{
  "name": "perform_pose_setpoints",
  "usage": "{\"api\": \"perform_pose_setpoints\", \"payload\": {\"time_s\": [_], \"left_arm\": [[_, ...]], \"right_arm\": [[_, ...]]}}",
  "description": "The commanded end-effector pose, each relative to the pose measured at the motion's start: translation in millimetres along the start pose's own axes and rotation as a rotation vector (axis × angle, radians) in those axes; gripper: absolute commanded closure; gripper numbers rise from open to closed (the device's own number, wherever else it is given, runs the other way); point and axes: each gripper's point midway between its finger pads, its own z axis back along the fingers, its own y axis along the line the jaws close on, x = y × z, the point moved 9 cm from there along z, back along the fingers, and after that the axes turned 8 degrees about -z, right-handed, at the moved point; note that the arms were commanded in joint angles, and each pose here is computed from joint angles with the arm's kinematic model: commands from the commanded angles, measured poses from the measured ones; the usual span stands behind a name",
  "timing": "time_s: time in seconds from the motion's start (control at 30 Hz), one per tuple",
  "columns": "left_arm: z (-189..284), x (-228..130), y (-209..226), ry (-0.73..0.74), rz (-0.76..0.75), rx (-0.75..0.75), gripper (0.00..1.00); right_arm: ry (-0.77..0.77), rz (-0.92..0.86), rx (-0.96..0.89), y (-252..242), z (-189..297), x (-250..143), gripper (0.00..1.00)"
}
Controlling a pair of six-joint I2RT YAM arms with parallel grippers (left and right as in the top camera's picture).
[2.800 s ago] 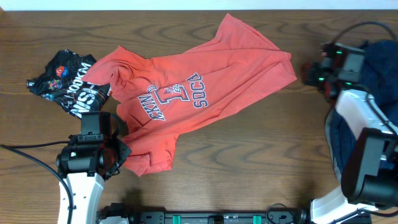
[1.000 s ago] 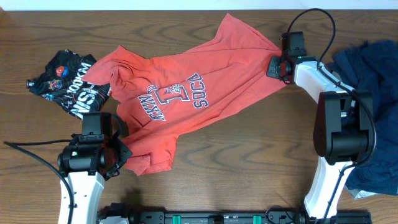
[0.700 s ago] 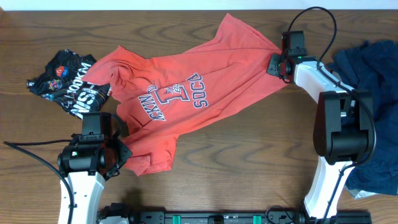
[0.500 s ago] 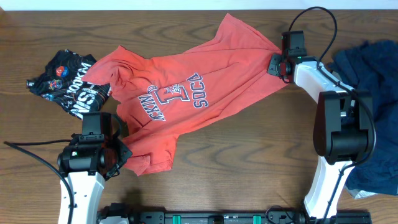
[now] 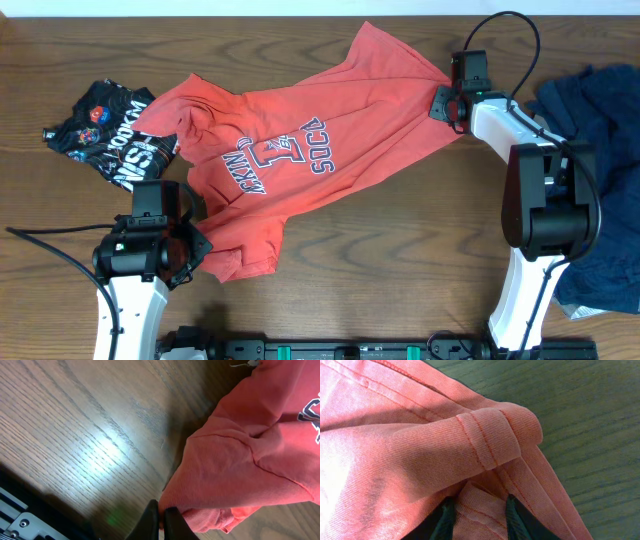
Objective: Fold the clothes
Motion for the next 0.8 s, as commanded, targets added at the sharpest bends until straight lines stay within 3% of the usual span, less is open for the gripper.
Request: {"api": "perform_pose_setpoints", "payload": {"time_s": [0.0, 0.17, 0.4, 0.6, 0.77], "left_arm": [[-1.8, 0.1, 3.0, -0.004, -0.01, 0.026, 0.94], [-1.8, 0.0, 3.0, -0.004, -0.01, 0.026, 0.94], [-1.8, 0.0, 3.0, -0.004, -0.01, 0.026, 0.94], [-1.8, 0.0, 3.0, -0.004, -0.01, 0.026, 0.94], [-1.8, 0.0, 3.0, -0.004, -0.01, 0.026, 0.94]], "right_arm": [[0.025, -0.002, -0.018, 1.2, -11.4, -8.7, 0.73], [0.028, -0.002, -0.019, 0.8, -11.4, -9.0, 0.99], [0.033, -0.006, -0.054, -5.2, 0.4, -4.4, 0.99], [0.001, -0.033, -0.115, -21.3, 46.0, 16.6, 0.99], [0.093, -0.047, -0.187, -43.5, 85.0, 12.9, 0.99]]}}
